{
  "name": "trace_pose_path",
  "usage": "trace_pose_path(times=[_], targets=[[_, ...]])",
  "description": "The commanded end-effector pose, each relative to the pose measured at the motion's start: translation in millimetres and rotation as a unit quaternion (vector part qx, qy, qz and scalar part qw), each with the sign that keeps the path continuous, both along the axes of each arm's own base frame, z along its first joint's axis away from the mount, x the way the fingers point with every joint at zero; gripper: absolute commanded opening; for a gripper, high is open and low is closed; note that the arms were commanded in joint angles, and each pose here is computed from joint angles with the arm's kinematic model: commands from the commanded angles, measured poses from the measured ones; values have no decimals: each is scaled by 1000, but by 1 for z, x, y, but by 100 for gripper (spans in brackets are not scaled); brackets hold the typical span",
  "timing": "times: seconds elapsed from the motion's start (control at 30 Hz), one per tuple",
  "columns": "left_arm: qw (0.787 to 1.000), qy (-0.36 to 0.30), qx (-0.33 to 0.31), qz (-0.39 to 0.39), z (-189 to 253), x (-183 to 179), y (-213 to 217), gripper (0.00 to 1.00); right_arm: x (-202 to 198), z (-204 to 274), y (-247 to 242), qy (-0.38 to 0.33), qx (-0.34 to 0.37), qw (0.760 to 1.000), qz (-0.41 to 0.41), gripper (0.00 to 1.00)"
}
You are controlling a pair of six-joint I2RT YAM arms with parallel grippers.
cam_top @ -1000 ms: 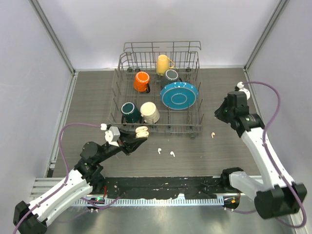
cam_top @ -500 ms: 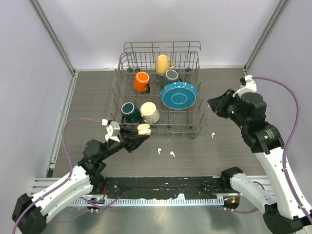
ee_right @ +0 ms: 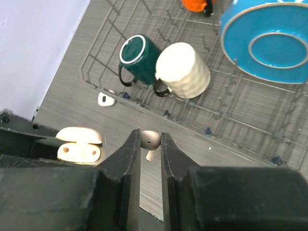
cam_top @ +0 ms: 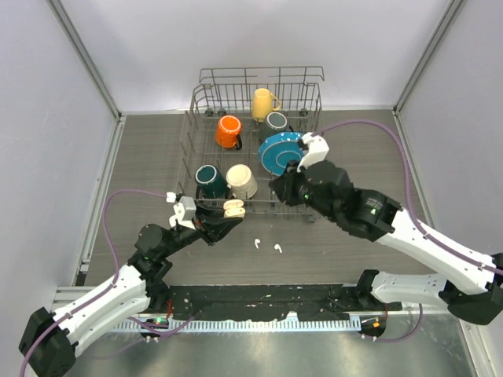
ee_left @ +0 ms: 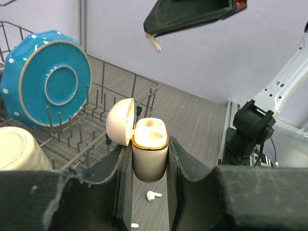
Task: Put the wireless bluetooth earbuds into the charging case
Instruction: Place the earbud in the charging case.
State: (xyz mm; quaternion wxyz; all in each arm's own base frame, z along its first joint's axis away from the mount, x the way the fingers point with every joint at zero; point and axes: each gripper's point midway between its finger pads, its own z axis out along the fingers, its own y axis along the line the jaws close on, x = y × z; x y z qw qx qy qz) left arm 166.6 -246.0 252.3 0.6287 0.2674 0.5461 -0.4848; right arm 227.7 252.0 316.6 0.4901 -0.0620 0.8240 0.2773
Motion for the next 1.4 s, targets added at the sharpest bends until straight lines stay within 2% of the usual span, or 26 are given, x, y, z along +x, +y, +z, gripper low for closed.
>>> trace_pose_path(times=[0.0,0.07,0.3,0.7,1.17,1.37], targets=[[998,-60,-34,-5,39,-7,2,0,-3,49,10,-82,32,995,-51,1],[998,-61,-34,-3,39,-6,3,0,-3,49,12,-94,19,993,-71,1],[997,-69,-37,1,39,-5,3,0,-26,60,33,-125,58,988,-71,1],[995,-82,-49,-6,46,-7,1,0,-38,42,71,-116,71,990,-25,1],[994,-86,-61,-4,54,-8,4,0,-53,22,107,-105,28,993,55,1],[994,-83,-68,-4,56,-9,6,0,-47,15,104,-109,15,993,34,1]])
